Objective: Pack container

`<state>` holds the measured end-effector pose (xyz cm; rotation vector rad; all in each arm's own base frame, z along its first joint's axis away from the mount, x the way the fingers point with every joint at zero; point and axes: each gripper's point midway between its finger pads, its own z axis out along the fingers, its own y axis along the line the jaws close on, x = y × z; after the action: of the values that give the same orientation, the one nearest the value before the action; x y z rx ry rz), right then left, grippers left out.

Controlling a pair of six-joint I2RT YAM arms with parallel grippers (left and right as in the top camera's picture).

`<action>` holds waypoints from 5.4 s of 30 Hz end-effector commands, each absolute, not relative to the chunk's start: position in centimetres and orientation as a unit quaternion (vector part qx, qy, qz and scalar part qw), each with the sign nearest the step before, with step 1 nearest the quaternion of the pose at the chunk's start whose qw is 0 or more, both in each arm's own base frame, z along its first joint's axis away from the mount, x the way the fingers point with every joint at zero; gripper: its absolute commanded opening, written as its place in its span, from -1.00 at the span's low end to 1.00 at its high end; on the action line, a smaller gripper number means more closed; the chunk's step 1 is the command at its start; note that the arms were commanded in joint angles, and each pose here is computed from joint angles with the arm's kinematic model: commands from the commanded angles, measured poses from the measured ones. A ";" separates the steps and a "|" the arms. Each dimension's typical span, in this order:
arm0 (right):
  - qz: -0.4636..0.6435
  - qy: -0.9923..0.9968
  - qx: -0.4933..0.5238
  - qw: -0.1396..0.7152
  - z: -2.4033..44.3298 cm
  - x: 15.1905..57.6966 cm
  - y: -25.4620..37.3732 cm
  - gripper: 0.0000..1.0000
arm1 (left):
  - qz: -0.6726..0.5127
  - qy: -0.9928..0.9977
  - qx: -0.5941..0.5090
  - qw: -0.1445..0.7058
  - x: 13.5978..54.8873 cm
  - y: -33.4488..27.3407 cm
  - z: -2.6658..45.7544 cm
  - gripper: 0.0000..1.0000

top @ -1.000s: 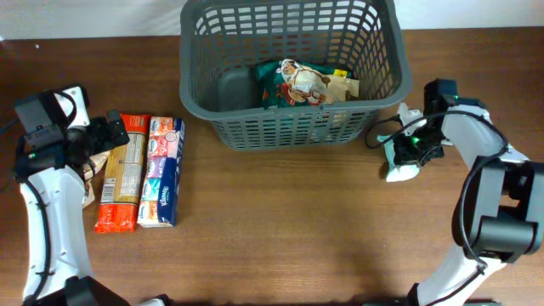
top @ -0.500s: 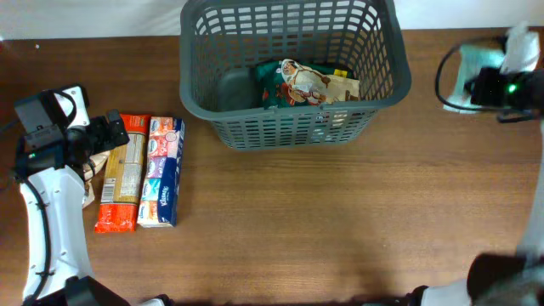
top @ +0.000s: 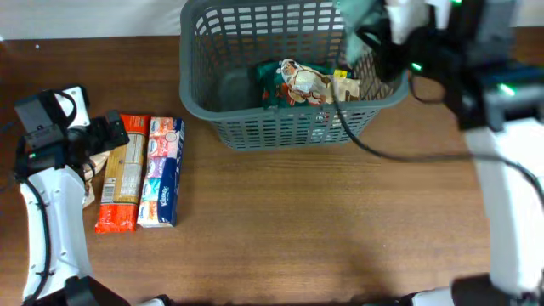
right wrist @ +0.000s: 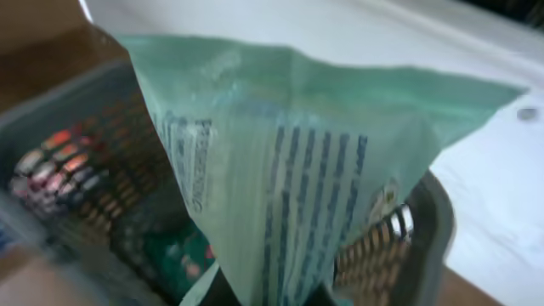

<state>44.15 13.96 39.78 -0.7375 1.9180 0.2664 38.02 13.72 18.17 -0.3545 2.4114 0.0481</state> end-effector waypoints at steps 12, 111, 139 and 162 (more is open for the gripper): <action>0.147 0.900 -0.208 0.353 23.8 51.2 15.0 -0.60 | 0.023 0.925 -0.140 0.352 38.3 14.2 18.9 0.99; -0.065 0.921 0.091 0.372 36.4 34.2 -10.1 0.98 | 0.083 0.846 0.272 0.450 49.6 -0.8 39.5 -0.96; -0.065 0.921 0.091 0.372 36.4 34.2 -10.1 0.98 | 0.048 0.695 0.642 0.321 52.1 -26.2 21.7 0.55; -0.065 0.921 0.091 0.372 36.4 34.2 -10.1 0.98 | 0.109 0.933 0.138 0.315 42.8 2.2 37.0 0.92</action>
<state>34.23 -9.75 36.56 0.2073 2.3603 -0.1625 42.58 -1.57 40.30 0.5932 2.2962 0.4206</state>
